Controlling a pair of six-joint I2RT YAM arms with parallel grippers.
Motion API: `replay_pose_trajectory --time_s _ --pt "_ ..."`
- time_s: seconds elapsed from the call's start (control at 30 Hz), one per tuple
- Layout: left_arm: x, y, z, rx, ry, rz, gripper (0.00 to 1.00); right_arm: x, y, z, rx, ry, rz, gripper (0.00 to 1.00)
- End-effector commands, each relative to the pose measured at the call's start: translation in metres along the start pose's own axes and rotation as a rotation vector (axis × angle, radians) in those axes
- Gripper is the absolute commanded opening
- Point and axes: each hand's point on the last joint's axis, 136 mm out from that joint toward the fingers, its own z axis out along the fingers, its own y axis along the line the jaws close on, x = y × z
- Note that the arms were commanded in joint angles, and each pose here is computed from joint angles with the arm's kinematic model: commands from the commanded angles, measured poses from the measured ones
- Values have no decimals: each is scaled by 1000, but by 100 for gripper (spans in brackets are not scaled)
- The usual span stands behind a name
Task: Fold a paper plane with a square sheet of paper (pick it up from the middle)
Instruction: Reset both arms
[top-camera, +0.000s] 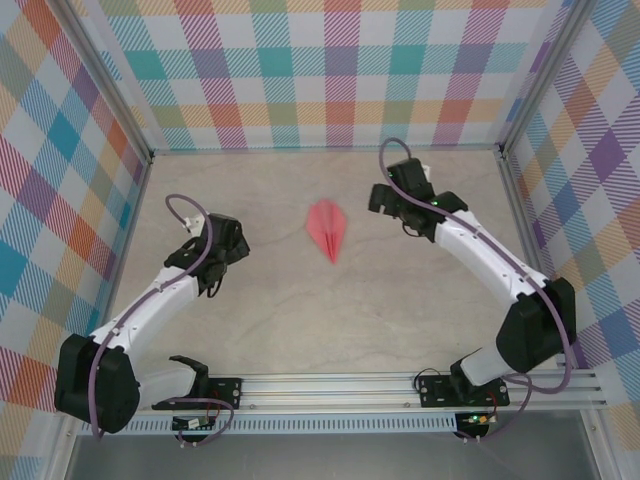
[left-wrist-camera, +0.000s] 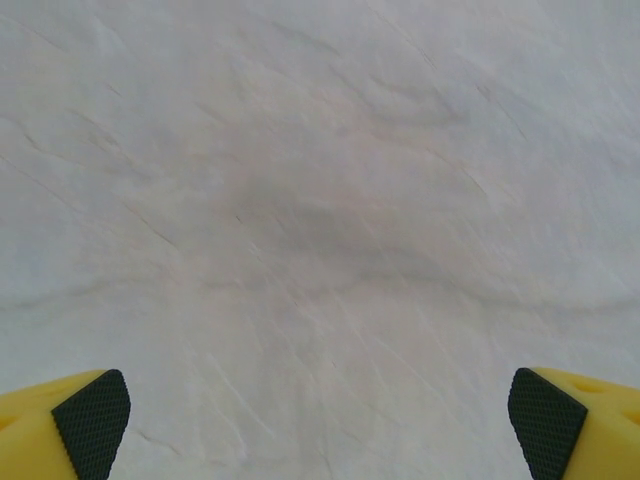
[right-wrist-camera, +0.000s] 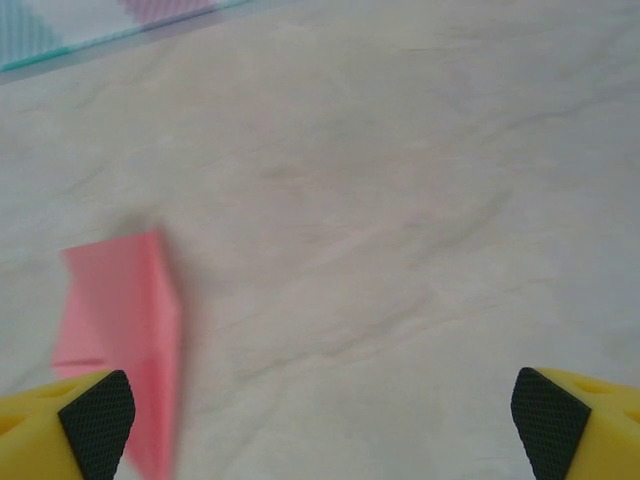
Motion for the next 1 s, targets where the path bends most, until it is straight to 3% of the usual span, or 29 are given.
replay_pose_trajectory --time_s 0.0,0.2,0.4,0.63,0.97 --pt "-20 33 6 -121 -108 20 100 -8 -62 -3 185 -105 -1 100" --pt "-22 64 26 -193 -170 19 100 18 -142 10 297 -193 87 100" --pt "-16 75 47 -153 -248 63 100 51 -177 38 315 -232 85 100" --pt "-15 49 59 49 -295 109 100 57 -149 75 144 -247 -76 100" --pt "-21 17 55 252 -433 144 100 41 -122 70 -11 -418 -189 100"
